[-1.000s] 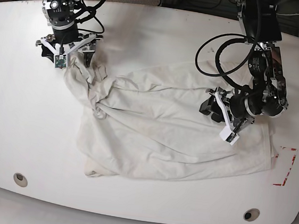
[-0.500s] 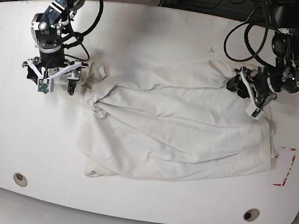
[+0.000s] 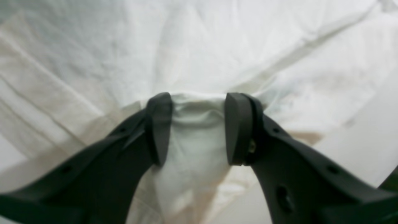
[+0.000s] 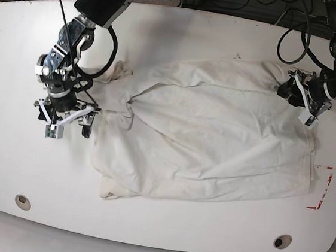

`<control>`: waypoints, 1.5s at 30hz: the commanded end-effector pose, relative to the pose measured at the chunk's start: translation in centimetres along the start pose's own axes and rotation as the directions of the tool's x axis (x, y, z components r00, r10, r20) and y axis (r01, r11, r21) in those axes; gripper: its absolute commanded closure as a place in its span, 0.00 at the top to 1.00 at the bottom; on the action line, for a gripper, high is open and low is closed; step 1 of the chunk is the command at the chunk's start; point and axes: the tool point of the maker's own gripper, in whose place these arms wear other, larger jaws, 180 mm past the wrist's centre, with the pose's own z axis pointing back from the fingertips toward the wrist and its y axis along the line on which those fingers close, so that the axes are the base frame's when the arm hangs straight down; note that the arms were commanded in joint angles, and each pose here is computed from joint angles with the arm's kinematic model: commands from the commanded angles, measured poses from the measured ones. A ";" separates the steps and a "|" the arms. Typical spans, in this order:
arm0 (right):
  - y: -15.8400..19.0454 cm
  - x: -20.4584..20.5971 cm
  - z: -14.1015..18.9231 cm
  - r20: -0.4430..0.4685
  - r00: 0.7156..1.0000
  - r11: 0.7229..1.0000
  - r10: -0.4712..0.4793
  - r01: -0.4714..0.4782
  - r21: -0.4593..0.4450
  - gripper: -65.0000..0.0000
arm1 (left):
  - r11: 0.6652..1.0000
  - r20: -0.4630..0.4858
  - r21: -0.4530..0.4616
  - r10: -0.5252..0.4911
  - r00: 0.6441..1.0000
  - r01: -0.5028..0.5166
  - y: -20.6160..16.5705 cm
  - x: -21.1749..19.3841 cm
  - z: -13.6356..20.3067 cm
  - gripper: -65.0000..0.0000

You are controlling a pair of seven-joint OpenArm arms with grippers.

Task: Layout the t-shirt on the table in an organized manner, then fold the t-shirt properly
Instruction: 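Grasp the shirt hem with the right gripper and the opposite edge with the left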

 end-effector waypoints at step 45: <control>13.5 -0.9 -7.7 -0.140 0.983 0.933 -0.116 0.157 0.324 0.70 | 0.925 -0.053 0.312 -0.209 0.976 0.215 4.8 5.3 9.8 0.41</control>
